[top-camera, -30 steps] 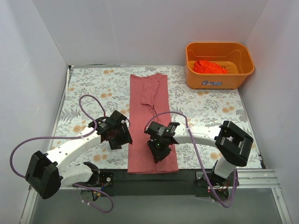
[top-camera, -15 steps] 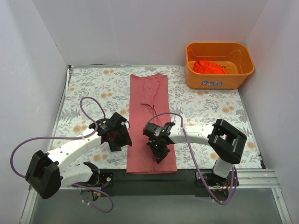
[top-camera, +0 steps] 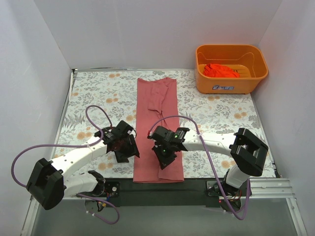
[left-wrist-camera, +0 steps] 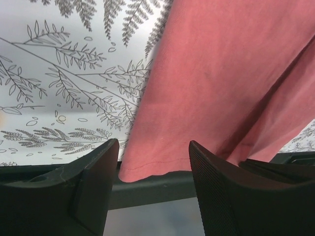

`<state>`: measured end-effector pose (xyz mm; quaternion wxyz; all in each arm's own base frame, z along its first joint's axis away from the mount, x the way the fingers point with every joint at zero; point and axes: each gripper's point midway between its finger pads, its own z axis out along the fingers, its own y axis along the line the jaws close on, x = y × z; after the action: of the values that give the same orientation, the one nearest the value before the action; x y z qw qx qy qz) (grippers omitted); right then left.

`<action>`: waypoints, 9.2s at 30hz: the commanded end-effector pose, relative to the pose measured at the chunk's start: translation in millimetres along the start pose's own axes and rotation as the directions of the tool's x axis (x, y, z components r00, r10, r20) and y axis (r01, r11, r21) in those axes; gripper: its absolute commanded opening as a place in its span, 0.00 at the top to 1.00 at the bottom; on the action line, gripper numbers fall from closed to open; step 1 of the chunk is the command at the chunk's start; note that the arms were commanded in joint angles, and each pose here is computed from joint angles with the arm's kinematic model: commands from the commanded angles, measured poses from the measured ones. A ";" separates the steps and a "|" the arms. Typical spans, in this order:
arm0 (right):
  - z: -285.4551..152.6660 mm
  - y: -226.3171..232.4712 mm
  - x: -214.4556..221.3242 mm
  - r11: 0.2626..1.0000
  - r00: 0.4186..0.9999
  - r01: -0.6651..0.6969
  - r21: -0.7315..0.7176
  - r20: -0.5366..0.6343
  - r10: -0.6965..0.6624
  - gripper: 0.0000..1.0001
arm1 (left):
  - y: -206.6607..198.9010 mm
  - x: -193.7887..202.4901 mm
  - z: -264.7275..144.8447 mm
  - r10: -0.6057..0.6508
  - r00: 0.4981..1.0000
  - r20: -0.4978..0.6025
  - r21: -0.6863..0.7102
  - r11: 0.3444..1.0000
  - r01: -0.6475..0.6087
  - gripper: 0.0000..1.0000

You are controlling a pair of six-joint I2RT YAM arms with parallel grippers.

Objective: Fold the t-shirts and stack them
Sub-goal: Fold the tshirt

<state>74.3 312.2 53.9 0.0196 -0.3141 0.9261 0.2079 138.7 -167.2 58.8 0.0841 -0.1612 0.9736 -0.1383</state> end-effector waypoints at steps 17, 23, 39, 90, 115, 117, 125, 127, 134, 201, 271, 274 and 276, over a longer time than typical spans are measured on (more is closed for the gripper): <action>-27.3 -40.9 35.5 0.989 0.988 -0.142 0.038 0.067 0.139 0.60 | 5.4 25.0 0.0 0.023 0.995 -0.095 0.021 1.000 -0.022 0.43; -31.5 -71.7 50.9 0.960 0.956 -0.280 0.026 0.104 0.276 0.49 | 12.0 33.4 2.7 0.029 0.991 -0.128 0.004 1.000 -0.029 0.42; -10.8 -66.7 63.0 0.933 0.941 -0.330 -0.141 0.024 0.336 0.58 | 12.2 47.7 9.0 0.047 0.982 -0.185 0.003 0.999 -0.047 0.44; -41.5 -51.7 51.6 0.951 0.965 -0.245 -0.189 0.043 0.257 0.99 | -3.5 86.0 -2.0 0.075 0.963 -0.257 0.001 0.997 -0.077 1.00; -116.7 -179.0 -166.4 0.982 0.878 -0.184 -0.042 0.442 0.183 0.99 | -80.2 -224.6 16.8 0.015 0.927 0.375 0.000 1.000 -0.016 1.00; -114.5 -185.9 -173.3 0.982 0.876 -0.183 -0.047 0.446 0.184 0.99 | -84.0 -231.9 17.1 0.016 0.923 0.384 0.012 1.000 -0.022 1.00; -100.7 -205.3 -186.2 0.977 0.870 -0.204 -0.065 0.445 0.211 0.99 | -84.8 -244.9 40.1 0.023 0.932 0.360 0.010 1.000 -0.029 1.00; -95.2 -210.3 -186.8 0.975 0.871 -0.212 -0.067 0.440 0.219 0.99 | -84.1 -248.0 43.1 0.021 0.932 0.361 0.008 1.000 -0.026 1.00; -79.0 -221.0 -192.5 0.975 0.873 -0.213 -0.065 0.435 0.219 0.99 | -77.4 -248.6 57.4 0.024 0.935 0.353 -0.021 1.000 -0.017 0.97; -55.3 -90.6 -239.1 0.939 0.752 0.280 -0.202 0.654 -0.084 0.69 | -43.3 -68.4 36.5 -0.040 0.985 0.167 0.084 0.996 0.026 0.80; -95.7 -115.4 -219.7 0.899 0.770 0.304 -0.314 0.637 -0.038 0.68 | -81.8 -97.4 11.4 -0.023 0.969 0.245 0.167 0.986 -0.018 0.71; -78.6 -123.9 -212.3 0.901 0.778 0.256 -0.349 0.628 0.022 0.68 | -71.3 -121.1 20.5 -0.071 0.962 0.264 0.172 0.985 0.026 0.73; -70.8 -131.1 -210.3 0.894 0.784 0.241 -0.379 0.619 0.051 0.68 | -63.6 -135.9 26.4 -0.109 0.961 0.256 0.178 0.982 0.064 0.73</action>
<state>321.6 307.3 112.2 0.2603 -0.2968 0.7922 0.4654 267.2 -201.2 73.5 0.2027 -0.1887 0.9390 -0.2038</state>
